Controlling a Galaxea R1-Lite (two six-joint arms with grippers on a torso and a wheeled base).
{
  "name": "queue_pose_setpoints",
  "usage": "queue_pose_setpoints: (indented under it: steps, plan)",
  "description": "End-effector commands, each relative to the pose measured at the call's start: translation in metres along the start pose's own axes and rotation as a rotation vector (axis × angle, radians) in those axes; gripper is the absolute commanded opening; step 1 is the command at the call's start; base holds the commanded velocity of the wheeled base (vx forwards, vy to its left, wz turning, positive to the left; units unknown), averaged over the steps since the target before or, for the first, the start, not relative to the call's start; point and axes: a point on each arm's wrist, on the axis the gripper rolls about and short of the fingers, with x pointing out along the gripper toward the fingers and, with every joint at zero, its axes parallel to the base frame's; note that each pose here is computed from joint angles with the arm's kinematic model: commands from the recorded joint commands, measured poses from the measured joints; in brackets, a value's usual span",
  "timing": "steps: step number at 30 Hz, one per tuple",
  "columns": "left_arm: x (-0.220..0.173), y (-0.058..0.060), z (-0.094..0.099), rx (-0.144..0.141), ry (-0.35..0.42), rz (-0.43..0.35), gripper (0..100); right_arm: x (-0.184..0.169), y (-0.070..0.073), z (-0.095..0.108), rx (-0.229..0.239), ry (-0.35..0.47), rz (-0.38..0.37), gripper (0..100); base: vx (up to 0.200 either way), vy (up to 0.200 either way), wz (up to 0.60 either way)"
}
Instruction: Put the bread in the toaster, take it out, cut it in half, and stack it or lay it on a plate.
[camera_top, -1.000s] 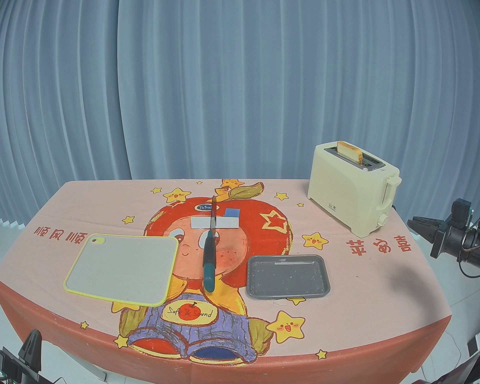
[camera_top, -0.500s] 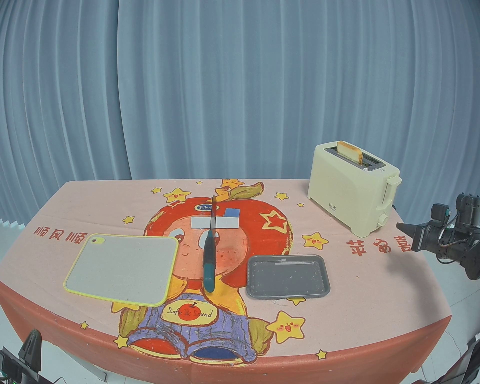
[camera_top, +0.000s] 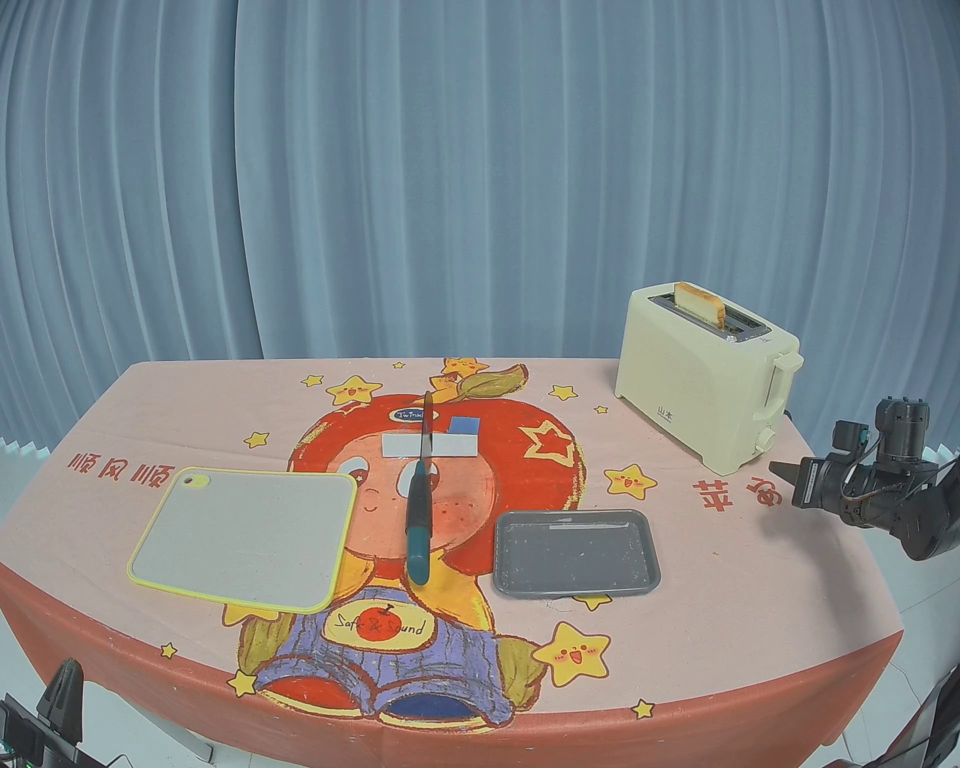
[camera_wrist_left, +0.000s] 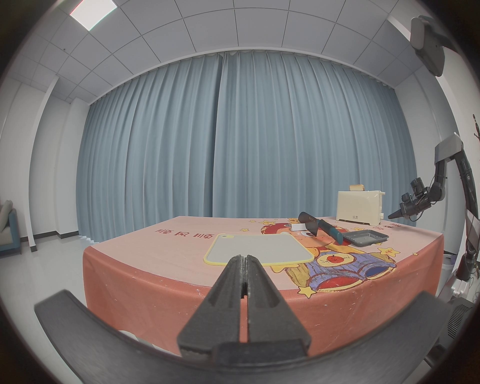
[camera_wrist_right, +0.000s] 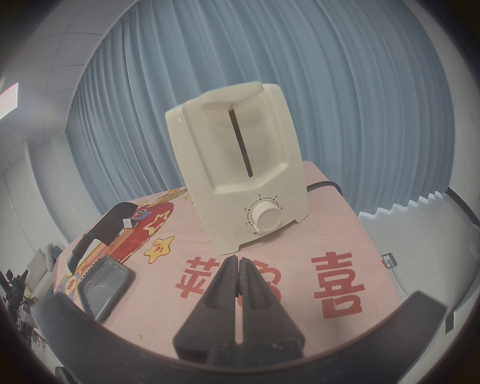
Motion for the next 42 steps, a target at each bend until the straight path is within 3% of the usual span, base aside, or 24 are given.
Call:
queue_pose_setpoints:
  steps: [1, 7, 13, 17, 23, 30, 33, 42]
  plan:
    - [0.000, 0.000, -0.005, 0.000, 0.002, 0.000, 0, 0.009, -0.004, -0.005, 0.009, 0.025, -0.009, 0, 0.000, 0.000, 0.00]
    - [0.000, 0.000, -0.005, 0.000, 0.002, 0.000, 0, 0.019, -0.004, -0.009, 0.011, 0.040, -0.049, 0, 0.000, 0.000, 0.00]
    - [0.000, 0.000, -0.005, 0.000, 0.000, 0.000, 0, 0.023, 0.005, -0.004, 0.079, 0.020, -0.051, 0, 0.000, 0.000, 0.00]
    - [0.000, 0.000, -0.005, -0.001, 0.002, 0.000, 0, 0.025, 0.005, -0.003, 0.084, 0.016, -0.057, 0, 0.000, 0.000, 0.00]
    - [0.000, 0.000, -0.005, -0.001, 0.002, 0.001, 0, 0.030, 0.000, -0.001, 0.094, -0.001, -0.122, 0, 0.000, 0.000, 0.00]
    - [0.000, 0.000, -0.005, 0.000, 0.002, 0.000, 0, 0.032, -0.004, 0.000, 0.108, -0.005, -0.131, 0, 0.000, 0.000, 0.00]
    - [0.000, 0.000, -0.005, -0.001, 0.002, 0.001, 0, 0.037, -0.005, -0.001, 0.147, -0.002, -0.132, 0, 0.000, 0.000, 0.00]
    - [0.000, 0.000, -0.005, -0.001, 0.002, 0.000, 0, 0.044, -0.010, -0.001, 0.157, -0.002, -0.141, 0, 0.000, 0.000, 0.00]
